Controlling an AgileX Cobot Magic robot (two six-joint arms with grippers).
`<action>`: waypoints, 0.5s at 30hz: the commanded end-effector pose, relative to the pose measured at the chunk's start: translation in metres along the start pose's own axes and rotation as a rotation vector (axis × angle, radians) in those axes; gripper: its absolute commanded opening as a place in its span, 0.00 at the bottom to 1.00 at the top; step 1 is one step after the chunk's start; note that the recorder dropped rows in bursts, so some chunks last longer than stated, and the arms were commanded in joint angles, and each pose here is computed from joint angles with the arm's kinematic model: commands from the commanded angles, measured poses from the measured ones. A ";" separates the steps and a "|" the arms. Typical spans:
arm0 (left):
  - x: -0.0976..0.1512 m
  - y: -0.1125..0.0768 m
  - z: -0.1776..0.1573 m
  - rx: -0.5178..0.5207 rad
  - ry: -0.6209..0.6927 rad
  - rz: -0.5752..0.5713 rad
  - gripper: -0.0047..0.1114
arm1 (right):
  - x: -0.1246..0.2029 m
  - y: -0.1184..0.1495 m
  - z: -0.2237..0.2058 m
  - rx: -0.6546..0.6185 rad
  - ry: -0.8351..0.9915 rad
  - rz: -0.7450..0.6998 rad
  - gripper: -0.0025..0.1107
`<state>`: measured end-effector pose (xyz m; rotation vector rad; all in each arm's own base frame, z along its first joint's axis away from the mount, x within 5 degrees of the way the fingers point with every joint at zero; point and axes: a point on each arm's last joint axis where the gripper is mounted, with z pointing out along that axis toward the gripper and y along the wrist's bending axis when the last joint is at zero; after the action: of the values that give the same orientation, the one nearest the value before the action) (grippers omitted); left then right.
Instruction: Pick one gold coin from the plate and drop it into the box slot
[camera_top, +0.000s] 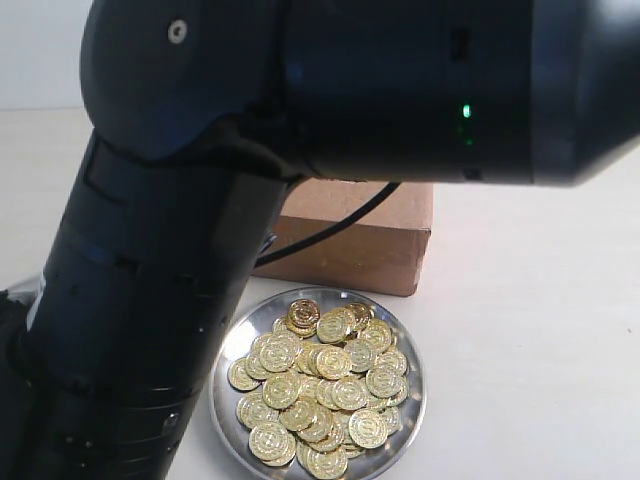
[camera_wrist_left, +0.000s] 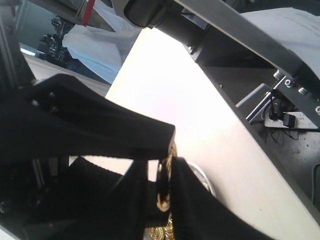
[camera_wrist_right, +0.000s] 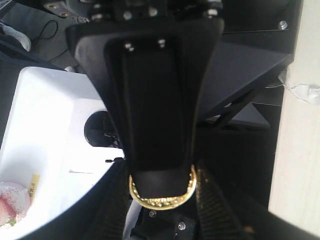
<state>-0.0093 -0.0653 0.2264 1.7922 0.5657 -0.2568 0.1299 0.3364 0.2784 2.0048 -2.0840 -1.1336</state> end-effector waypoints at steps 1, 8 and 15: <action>0.000 0.000 0.001 0.002 -0.011 -0.036 0.04 | -0.001 0.002 -0.001 -0.004 -0.010 -0.015 0.33; 0.001 0.002 0.001 -0.017 0.003 -0.049 0.04 | -0.001 0.001 -0.003 0.007 -0.009 -0.020 0.35; 0.003 0.002 0.001 -0.028 0.026 -0.103 0.04 | 0.017 0.006 -0.085 0.419 -0.015 -0.004 0.54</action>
<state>-0.0070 -0.0653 0.2252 1.7663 0.6367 -0.2798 0.1515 0.3010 0.3124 2.1334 -2.3191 -0.8880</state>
